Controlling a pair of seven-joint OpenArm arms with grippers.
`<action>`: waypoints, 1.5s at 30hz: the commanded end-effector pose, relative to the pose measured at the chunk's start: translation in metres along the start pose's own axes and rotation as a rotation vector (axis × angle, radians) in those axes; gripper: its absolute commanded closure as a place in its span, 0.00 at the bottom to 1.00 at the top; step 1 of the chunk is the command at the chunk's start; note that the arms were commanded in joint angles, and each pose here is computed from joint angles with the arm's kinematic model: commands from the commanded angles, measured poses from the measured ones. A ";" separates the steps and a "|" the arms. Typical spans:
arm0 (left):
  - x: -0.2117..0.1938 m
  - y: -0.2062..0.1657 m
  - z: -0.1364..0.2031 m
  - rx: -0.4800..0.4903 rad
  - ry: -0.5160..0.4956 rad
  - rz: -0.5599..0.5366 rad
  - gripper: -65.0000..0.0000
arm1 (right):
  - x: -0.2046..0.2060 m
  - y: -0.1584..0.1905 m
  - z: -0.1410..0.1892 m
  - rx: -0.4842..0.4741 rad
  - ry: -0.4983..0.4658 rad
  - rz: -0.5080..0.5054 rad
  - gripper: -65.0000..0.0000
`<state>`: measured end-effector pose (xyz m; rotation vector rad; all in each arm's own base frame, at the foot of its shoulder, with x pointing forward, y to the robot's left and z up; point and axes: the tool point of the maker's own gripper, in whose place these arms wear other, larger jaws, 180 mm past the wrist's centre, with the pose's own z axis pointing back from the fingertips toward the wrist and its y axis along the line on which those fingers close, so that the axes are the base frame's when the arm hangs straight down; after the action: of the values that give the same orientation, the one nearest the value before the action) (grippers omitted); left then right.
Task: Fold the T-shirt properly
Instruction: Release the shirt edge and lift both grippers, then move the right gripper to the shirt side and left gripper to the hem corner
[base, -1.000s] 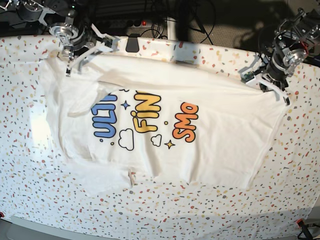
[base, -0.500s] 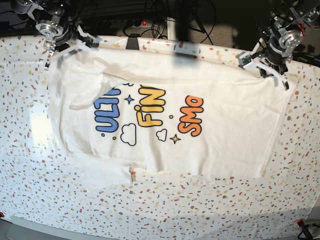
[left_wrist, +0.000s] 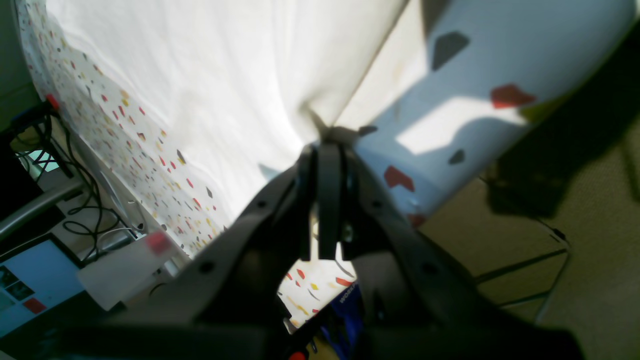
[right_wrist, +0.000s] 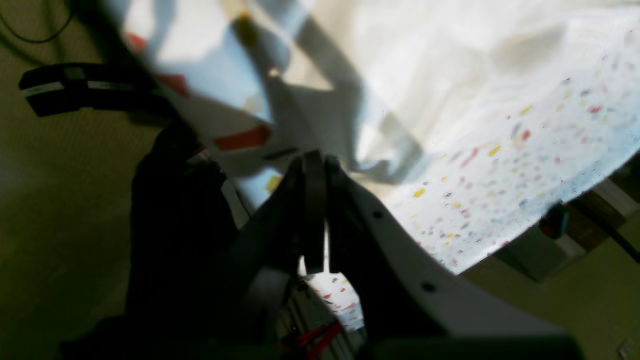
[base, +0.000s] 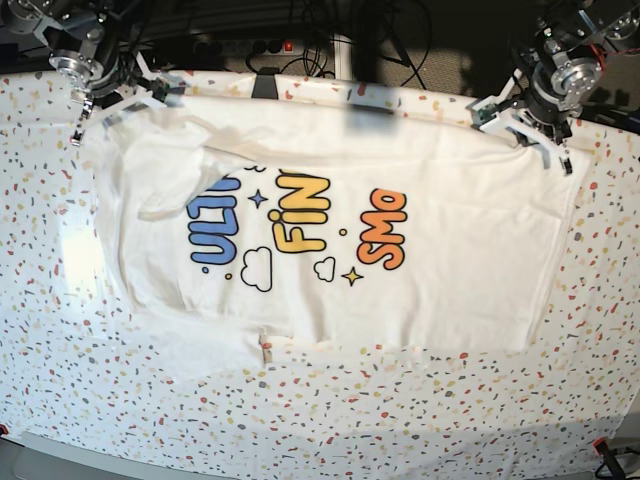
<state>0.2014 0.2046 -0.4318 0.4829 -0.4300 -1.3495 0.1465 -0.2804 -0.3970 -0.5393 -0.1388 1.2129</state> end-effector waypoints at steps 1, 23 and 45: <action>-0.004 0.003 0.003 0.004 0.004 -0.017 1.00 | 0.002 -0.012 0.006 -0.038 -0.011 0.007 1.00; 0.002 0.042 0.026 0.168 0.060 0.053 0.54 | 0.036 -0.034 0.035 -0.048 -0.155 -0.148 1.00; 0.066 0.243 0.176 1.260 -0.359 0.603 0.54 | 0.048 -0.134 0.057 -0.446 -0.279 -0.772 0.52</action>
<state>0.3131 0.1609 -0.1675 0.9881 -1.5352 -0.4431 0.2497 -0.2473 -0.3066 -0.5824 -0.7559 0.4762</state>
